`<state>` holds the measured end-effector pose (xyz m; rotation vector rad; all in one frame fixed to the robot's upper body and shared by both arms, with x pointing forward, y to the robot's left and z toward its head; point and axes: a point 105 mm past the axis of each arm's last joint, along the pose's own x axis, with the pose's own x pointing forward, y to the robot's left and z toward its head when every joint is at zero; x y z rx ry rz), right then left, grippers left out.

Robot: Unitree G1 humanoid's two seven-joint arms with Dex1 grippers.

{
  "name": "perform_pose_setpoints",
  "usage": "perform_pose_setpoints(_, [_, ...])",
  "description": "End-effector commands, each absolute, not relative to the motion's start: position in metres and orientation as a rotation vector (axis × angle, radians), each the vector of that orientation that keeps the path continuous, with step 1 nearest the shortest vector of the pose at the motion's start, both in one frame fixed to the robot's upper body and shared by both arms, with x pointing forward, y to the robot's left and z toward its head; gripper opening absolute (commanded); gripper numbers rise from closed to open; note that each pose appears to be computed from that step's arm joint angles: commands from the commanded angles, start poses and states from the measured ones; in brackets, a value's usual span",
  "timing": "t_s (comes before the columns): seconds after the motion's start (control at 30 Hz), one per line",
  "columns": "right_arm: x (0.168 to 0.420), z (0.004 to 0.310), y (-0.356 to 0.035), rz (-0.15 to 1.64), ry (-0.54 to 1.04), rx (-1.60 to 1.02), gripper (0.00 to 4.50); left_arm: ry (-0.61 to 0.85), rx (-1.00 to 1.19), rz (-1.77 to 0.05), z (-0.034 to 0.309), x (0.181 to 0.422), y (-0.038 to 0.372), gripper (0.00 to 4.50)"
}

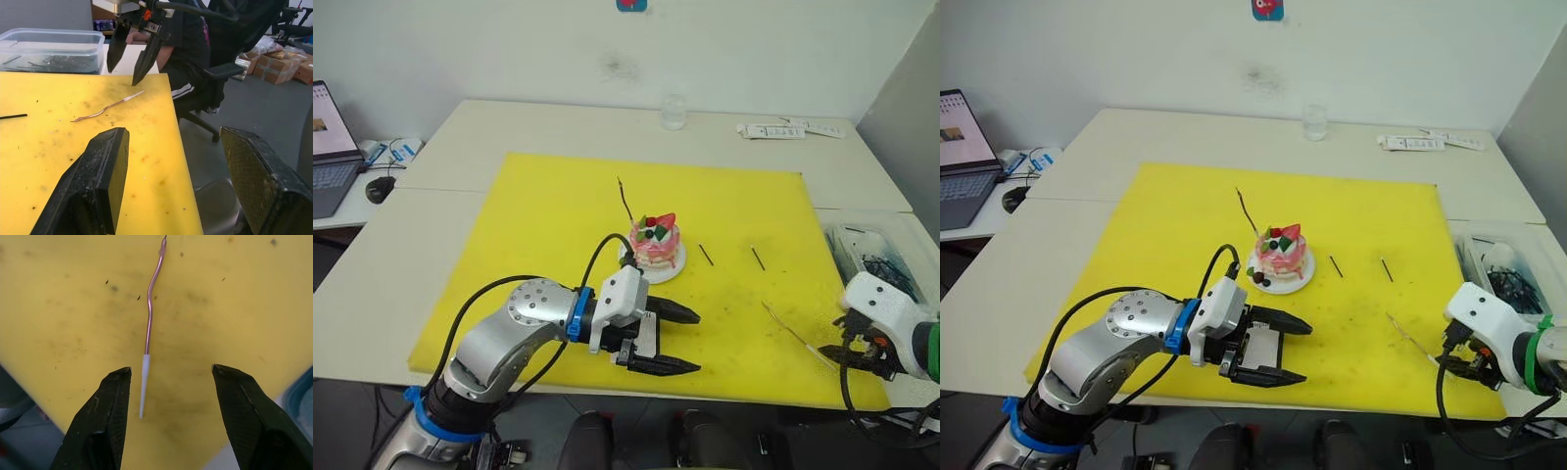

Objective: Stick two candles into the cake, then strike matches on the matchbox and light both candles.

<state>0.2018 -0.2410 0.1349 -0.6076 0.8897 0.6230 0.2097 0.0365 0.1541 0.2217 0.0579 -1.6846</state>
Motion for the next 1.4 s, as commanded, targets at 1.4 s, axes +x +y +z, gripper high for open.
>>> perform_pose_setpoints(1.4, [0.226, 0.108, -0.229, 0.778, 1.005, -0.631, 2.35, -0.017, 0.207, -1.641, 0.152, 0.198, 0.024, 3.33])
